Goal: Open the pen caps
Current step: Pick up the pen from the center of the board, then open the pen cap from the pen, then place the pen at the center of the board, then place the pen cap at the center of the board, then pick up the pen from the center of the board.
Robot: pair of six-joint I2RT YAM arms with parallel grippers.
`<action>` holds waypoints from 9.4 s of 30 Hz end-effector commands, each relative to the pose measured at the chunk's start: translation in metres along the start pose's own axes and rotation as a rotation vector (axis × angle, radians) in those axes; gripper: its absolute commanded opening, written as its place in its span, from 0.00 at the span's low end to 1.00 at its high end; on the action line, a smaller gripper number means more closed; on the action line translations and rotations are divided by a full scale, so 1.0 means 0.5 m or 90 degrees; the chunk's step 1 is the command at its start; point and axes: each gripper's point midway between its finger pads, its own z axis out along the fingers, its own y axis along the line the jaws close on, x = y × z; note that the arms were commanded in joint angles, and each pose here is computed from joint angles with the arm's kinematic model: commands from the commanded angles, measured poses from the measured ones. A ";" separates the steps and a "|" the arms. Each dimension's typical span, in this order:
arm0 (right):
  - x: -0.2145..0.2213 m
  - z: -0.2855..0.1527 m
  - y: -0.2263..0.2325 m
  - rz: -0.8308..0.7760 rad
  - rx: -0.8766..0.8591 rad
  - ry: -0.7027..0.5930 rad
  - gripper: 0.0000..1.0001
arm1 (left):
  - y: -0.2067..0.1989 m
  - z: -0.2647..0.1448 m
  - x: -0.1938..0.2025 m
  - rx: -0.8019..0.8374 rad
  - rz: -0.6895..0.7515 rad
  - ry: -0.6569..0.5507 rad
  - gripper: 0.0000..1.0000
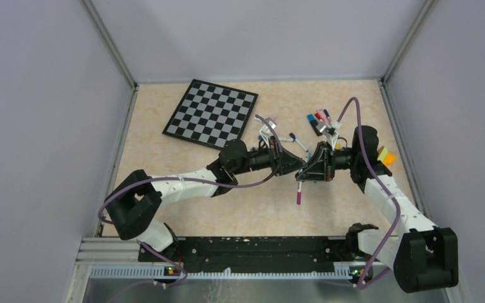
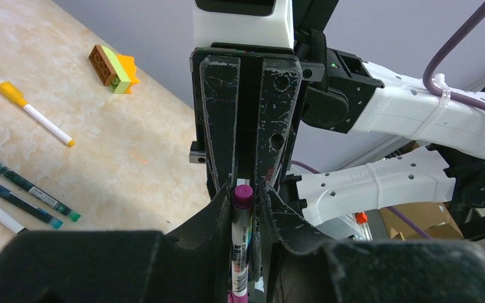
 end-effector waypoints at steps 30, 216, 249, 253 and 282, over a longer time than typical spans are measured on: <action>-0.011 0.006 0.007 -0.021 0.017 -0.010 0.00 | -0.036 -0.052 -0.193 -0.088 0.048 -0.283 0.00; 0.020 -0.093 -0.246 -0.128 0.426 0.189 0.70 | 0.199 -0.534 -0.065 -0.335 -0.167 -0.147 0.99; 0.045 -0.085 -0.222 -0.475 0.179 0.270 0.78 | 0.265 -0.277 -0.067 -0.559 -0.018 0.057 0.99; 0.028 -0.057 -0.267 -0.559 0.143 0.353 0.76 | 0.258 -0.334 -0.063 -0.582 -0.001 0.014 0.99; 0.013 0.106 -0.580 -0.502 0.191 0.545 0.40 | 0.214 -0.546 -0.090 -0.693 0.099 -0.200 0.99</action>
